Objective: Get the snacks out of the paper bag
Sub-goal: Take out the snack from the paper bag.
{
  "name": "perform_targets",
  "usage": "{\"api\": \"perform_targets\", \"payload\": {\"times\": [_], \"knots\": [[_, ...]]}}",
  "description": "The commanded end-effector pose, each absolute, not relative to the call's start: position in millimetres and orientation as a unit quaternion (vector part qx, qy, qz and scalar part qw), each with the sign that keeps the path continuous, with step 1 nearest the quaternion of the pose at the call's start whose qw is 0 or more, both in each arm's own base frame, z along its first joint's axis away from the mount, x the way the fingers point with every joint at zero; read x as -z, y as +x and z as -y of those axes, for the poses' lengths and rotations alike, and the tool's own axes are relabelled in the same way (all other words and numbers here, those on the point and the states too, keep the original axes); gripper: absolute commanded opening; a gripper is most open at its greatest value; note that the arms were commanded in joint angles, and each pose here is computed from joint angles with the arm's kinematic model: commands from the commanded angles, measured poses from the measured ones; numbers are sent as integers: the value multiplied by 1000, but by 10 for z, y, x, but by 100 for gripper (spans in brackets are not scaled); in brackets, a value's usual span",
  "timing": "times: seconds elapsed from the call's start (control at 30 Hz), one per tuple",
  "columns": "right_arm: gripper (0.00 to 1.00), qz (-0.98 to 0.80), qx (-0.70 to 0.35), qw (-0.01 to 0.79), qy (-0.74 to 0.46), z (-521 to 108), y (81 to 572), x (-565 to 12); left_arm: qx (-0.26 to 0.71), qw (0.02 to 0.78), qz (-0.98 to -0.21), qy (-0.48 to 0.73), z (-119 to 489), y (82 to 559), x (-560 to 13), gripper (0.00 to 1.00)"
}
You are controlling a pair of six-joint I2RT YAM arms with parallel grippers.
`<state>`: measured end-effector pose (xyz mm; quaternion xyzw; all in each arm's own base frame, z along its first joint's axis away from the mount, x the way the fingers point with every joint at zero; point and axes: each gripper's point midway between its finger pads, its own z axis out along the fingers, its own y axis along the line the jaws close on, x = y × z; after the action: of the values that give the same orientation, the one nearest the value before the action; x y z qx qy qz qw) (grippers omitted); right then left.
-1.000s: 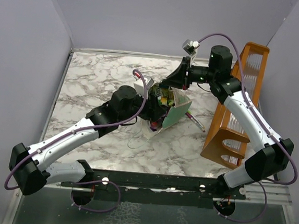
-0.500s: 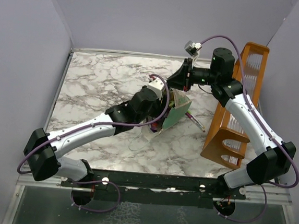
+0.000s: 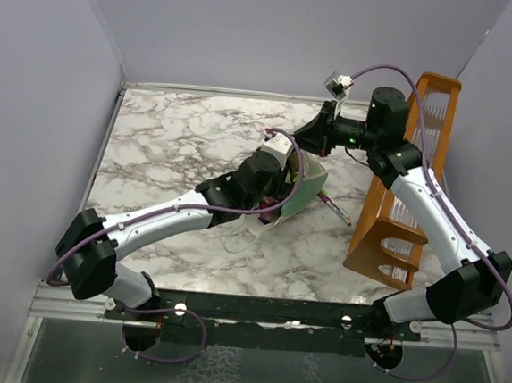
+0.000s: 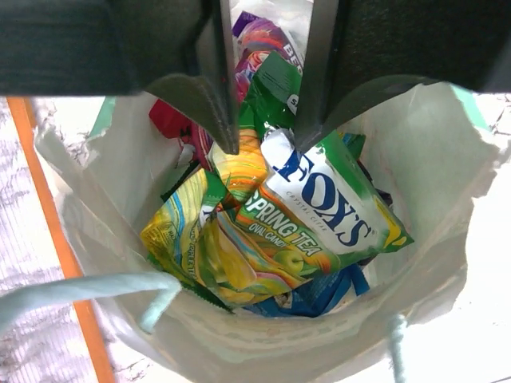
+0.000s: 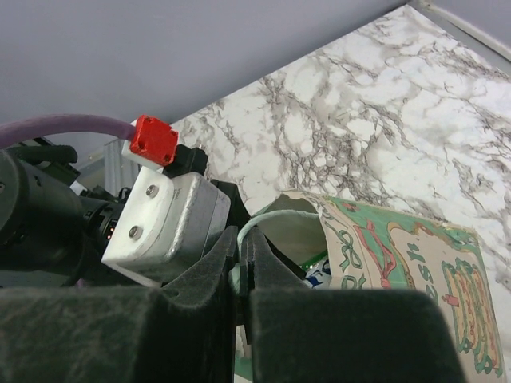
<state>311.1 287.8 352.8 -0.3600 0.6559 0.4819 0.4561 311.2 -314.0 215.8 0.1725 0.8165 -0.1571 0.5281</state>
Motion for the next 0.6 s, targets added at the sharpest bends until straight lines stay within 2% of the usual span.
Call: {"api": "perform_targets", "payload": {"times": [0.0, 0.13, 0.27, 0.57], "knots": [[1, -625, -480, 486, -378, -2893, 2943, -3760, 147, 528, -819, 171, 2967, 3026, -2133, 43], [1, -627, -473, 500, -364, -2882, 3003, -3831, 142, 524, -824, 163, 2812, 2927, -2044, 49], [1, -620, -480, 508, -357, -2880, 2976, -3914, 137, 522, -828, 150, 2725, 2890, -1970, 60], [1, -615, -487, 508, -356, -2877, 2939, -3957, 182, 516, -822, 161, 2989, 2910, -2001, 73]]}}
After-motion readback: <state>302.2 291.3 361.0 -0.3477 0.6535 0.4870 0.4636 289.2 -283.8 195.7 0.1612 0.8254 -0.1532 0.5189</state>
